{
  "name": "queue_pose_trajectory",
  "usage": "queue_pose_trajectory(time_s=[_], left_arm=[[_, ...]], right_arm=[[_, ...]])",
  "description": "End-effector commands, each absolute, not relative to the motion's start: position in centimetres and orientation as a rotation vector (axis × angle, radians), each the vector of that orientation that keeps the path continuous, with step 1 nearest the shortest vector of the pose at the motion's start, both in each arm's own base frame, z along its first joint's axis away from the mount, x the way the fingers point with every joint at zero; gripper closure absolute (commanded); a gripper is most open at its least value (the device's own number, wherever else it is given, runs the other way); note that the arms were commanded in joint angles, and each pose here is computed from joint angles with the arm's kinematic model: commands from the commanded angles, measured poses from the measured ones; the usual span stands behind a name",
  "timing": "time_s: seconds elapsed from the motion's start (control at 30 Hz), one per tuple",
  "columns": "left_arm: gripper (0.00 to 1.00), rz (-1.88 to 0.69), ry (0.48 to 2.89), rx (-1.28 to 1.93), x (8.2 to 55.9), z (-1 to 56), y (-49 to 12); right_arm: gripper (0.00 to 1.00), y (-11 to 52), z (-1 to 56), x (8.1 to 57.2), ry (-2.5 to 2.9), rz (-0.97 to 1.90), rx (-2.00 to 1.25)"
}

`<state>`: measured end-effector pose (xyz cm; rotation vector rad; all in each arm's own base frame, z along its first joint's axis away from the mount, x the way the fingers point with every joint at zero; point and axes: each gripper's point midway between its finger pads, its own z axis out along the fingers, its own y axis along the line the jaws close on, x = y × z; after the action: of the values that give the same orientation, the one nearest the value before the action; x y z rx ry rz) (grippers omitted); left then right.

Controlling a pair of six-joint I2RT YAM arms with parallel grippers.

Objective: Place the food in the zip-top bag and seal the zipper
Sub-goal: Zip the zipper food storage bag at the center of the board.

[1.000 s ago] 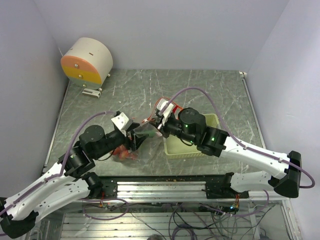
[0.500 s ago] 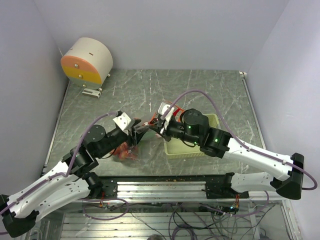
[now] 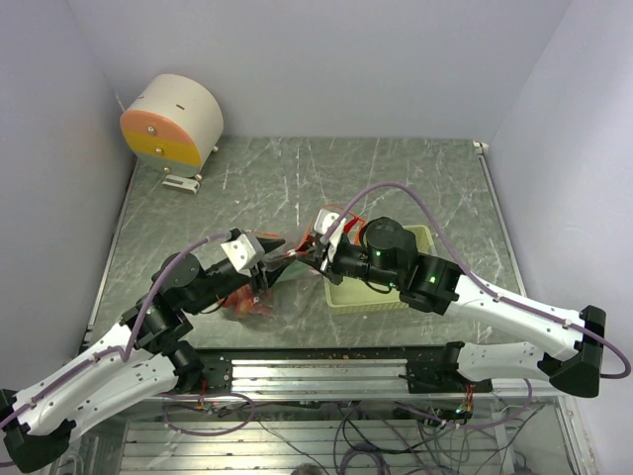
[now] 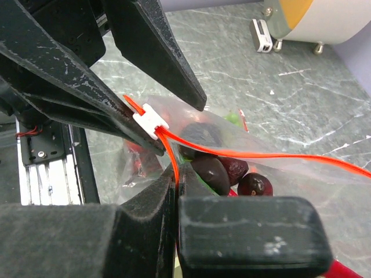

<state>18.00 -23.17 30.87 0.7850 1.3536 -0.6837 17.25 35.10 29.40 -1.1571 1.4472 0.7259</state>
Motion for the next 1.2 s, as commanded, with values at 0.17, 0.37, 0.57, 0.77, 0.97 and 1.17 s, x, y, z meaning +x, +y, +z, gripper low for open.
queue_pose_trajectory(time_s=[0.17,0.37,0.57,0.77,0.97,1.17], left_arm=[[0.68,-0.729,1.278,0.867,17.4,31.7,-24.8],[0.93,-0.657,1.25,0.881,17.9,31.6,-24.3],[0.93,-0.581,1.195,0.66,18.8,34.4,-20.7],[0.93,-0.533,1.206,0.561,19.2,34.9,-18.7],[0.93,-0.591,1.252,0.577,18.8,33.3,-19.5],[0.93,-0.634,1.29,0.569,18.5,32.7,-19.7]], right_arm=[[1.0,35.0,28.8,16.9,1.444,0.733,-1.189],[1.0,34.9,28.6,17.0,1.451,0.724,-1.189],[1.0,34.5,28.5,17.6,1.469,0.686,-1.162],[0.74,33.7,30.6,18.0,1.425,0.677,-1.086],[0.56,31.5,34.9,16.4,1.232,0.738,-0.987],[0.4,30.6,41.1,14.1,0.981,0.821,-0.942]])
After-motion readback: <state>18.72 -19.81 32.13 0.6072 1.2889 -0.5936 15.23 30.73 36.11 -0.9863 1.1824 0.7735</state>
